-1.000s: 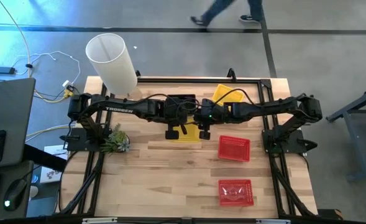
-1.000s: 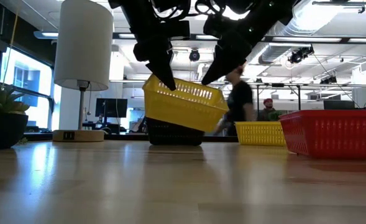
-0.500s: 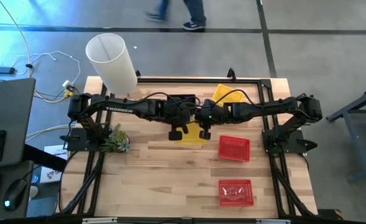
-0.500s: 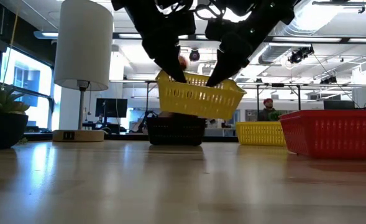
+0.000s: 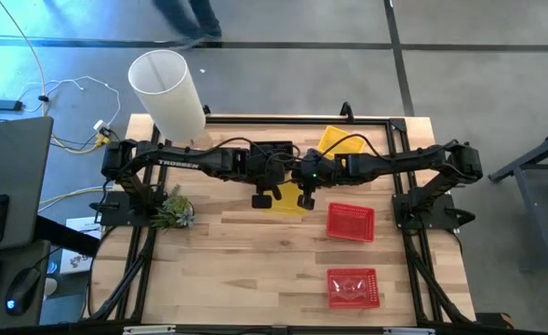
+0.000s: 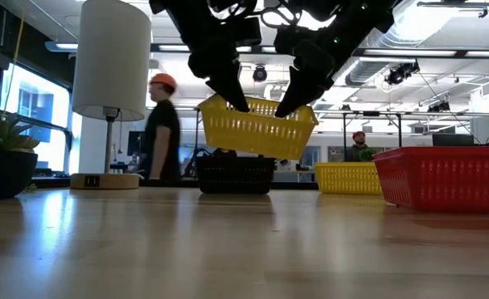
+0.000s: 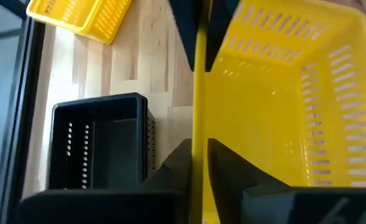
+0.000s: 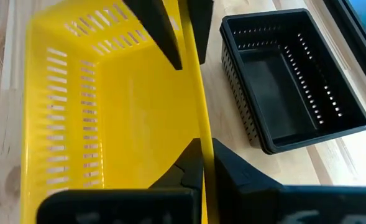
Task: Stack baskets by color
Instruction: Stack the bottom yellow bin on top of the top yellow bin
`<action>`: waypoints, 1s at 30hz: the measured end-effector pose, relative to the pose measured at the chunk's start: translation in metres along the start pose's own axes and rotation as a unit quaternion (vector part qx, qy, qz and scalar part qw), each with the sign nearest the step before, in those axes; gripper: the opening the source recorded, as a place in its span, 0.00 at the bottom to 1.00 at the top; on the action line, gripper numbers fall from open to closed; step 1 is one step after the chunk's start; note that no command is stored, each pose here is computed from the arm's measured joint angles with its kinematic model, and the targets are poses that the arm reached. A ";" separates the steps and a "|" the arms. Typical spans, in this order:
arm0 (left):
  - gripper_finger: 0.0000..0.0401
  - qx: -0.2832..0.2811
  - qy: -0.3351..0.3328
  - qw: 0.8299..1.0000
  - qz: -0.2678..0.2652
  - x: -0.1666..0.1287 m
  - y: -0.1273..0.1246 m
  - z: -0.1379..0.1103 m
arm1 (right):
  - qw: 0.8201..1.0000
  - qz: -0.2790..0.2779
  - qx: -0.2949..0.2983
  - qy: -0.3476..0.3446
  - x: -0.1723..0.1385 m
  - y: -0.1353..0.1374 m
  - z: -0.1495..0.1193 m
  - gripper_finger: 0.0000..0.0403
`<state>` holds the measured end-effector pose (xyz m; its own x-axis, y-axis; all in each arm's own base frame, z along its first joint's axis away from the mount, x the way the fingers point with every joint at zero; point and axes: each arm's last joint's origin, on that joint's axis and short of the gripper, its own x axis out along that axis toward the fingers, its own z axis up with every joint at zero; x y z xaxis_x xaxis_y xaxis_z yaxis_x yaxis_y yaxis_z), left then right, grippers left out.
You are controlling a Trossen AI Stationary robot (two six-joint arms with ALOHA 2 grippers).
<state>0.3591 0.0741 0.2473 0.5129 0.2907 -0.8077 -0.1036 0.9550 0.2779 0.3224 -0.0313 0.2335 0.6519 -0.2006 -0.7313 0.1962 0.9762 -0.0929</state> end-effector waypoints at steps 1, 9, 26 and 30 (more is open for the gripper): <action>0.11 0.010 0.000 1.000 0.000 0.000 0.000 0.000 | 1.000 0.000 0.000 0.000 0.000 0.000 0.000 0.00; 0.28 0.010 0.001 1.000 0.000 0.000 -0.002 0.000 | 1.000 -0.012 0.013 0.015 0.000 -0.001 -0.003 0.00; 0.32 0.036 0.050 0.996 0.061 -0.001 0.008 -0.008 | 0.992 -0.065 0.075 0.084 -0.003 0.003 -0.018 0.00; 0.32 0.030 0.072 0.995 0.060 0.000 0.013 -0.014 | 0.989 -0.081 0.077 0.096 -0.004 0.006 -0.021 0.00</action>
<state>0.3458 0.0873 0.2442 0.3727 0.4114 -0.8318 -0.1039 0.9092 0.4031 0.3050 -0.0227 0.2218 0.4542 -0.3202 -0.8314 0.4064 0.9049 -0.1265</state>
